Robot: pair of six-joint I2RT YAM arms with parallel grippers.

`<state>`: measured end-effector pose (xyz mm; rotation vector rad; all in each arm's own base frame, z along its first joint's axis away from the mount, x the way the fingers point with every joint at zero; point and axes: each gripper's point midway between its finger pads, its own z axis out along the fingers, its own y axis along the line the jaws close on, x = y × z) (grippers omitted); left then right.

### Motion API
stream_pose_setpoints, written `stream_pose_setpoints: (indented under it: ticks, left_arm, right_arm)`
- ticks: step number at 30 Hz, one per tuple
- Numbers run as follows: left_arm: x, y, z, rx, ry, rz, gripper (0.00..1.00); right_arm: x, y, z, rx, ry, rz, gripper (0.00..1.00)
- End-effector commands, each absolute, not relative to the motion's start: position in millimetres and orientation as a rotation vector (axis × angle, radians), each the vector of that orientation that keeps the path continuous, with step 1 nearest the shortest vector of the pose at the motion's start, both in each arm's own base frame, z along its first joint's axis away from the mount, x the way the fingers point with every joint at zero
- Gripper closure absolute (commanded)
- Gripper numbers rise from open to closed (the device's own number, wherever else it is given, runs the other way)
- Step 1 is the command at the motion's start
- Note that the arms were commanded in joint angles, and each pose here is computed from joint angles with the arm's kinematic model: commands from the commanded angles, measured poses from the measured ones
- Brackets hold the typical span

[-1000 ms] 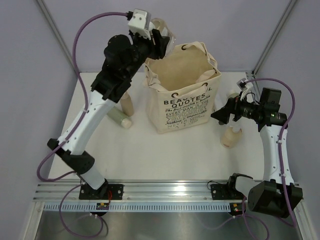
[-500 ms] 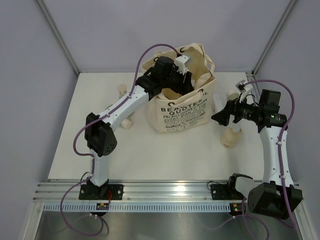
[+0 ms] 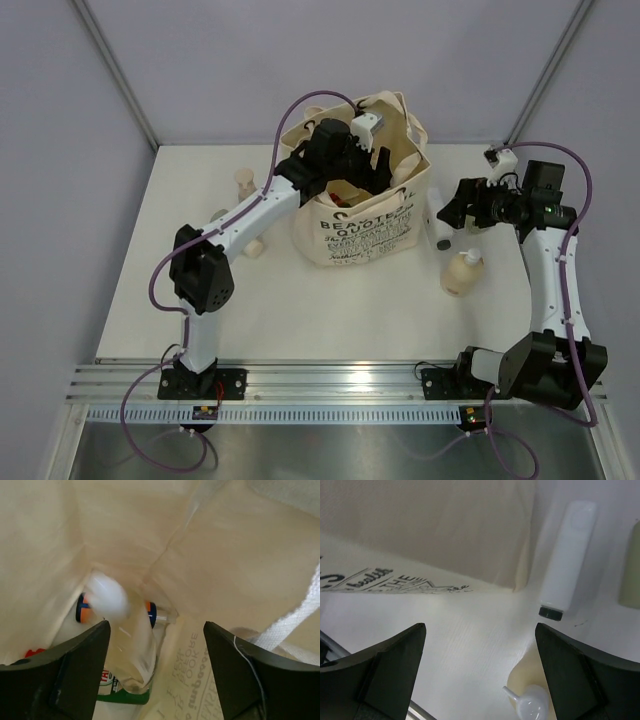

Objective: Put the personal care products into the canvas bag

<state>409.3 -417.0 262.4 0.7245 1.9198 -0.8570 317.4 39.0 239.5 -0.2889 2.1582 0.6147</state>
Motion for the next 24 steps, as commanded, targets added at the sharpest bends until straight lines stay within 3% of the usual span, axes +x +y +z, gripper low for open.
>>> stream_pose_setpoints:
  ticks: [1, 7, 8, 9, 18, 24]
  left_arm:
    - [413.0, -419.4, 302.0, 0.691, 1.797, -0.87, 0.18]
    - [407.8, -411.7, 324.6, 0.707, 1.746, -0.886, 0.1]
    - [403.1, -408.3, 336.8, 0.716, 1.721, -0.894, 0.02]
    - [401.4, -403.0, 343.3, 0.719, 1.713, -0.895, 0.01]
    - [354.5, -325.9, 421.2, 0.656, 1.617, -0.802, 0.01]
    - [320.2, -266.7, 415.1, 0.603, 1.633, -0.667, 0.01]
  right_arm:
    - [344.6, 11.6, 259.7, -0.179, 2.15, 0.462, 0.0]
    - [357.8, -6.1, 260.0, -0.218, 2.168, 0.353, 0.0]
    - [360.4, -10.4, 255.2, -0.225, 2.185, 0.342, 0.0]
    - [360.2, -15.7, 259.7, -0.216, 2.192, 0.334, 0.01]
    - [371.3, -16.3, 211.2, -0.249, 2.429, 0.443, 0.0]
    - [410.0, -8.2, 155.7, -0.157, 2.574, 0.266, 0.01]
